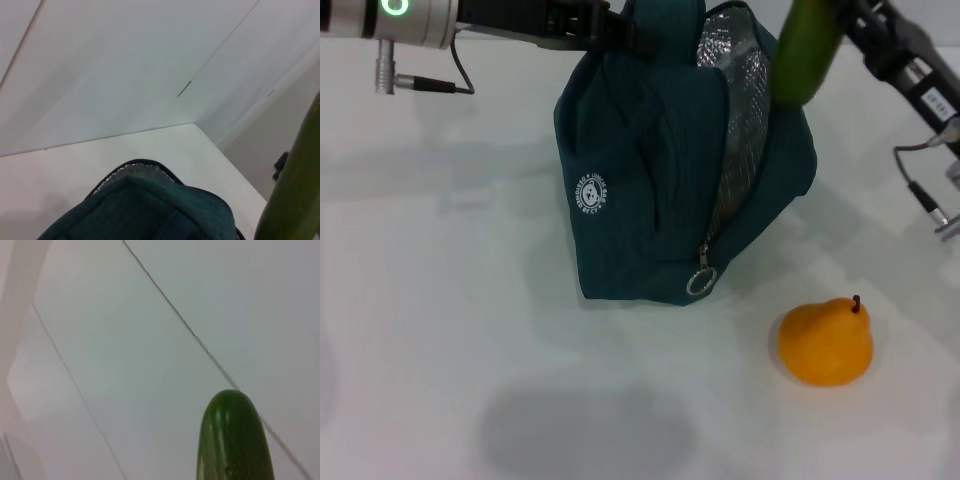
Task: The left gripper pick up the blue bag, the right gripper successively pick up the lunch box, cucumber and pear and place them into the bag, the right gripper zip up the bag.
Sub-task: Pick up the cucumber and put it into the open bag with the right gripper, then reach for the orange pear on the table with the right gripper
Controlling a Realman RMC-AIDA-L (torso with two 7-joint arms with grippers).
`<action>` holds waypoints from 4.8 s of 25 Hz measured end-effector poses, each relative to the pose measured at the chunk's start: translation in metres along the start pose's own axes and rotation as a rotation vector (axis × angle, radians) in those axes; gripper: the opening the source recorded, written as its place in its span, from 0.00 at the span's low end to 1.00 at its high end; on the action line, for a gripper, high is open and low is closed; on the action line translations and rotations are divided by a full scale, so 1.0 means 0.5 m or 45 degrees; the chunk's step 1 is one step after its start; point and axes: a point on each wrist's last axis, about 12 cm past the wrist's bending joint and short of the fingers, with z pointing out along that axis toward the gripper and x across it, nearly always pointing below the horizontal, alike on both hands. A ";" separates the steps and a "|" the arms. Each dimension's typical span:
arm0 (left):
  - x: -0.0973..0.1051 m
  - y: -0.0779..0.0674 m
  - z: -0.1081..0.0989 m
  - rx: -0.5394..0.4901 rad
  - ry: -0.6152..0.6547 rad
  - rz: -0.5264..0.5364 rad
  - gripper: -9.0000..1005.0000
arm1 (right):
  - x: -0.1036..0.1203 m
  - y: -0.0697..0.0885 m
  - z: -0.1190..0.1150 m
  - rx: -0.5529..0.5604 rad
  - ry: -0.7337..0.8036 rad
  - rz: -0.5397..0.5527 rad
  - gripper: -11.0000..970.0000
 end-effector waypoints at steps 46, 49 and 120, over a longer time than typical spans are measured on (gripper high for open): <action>-0.007 0.005 0.000 -0.029 -0.014 0.021 0.06 | 0.090 0.041 0.024 -0.051 0.329 0.324 0.71; -0.008 0.004 0.000 -0.029 -0.014 0.022 0.06 | 0.093 0.039 0.024 -0.042 0.351 0.317 0.71; 0.009 0.029 -0.018 -0.085 -0.053 -0.006 0.06 | -0.019 -0.013 -0.239 -0.301 0.901 -0.366 0.60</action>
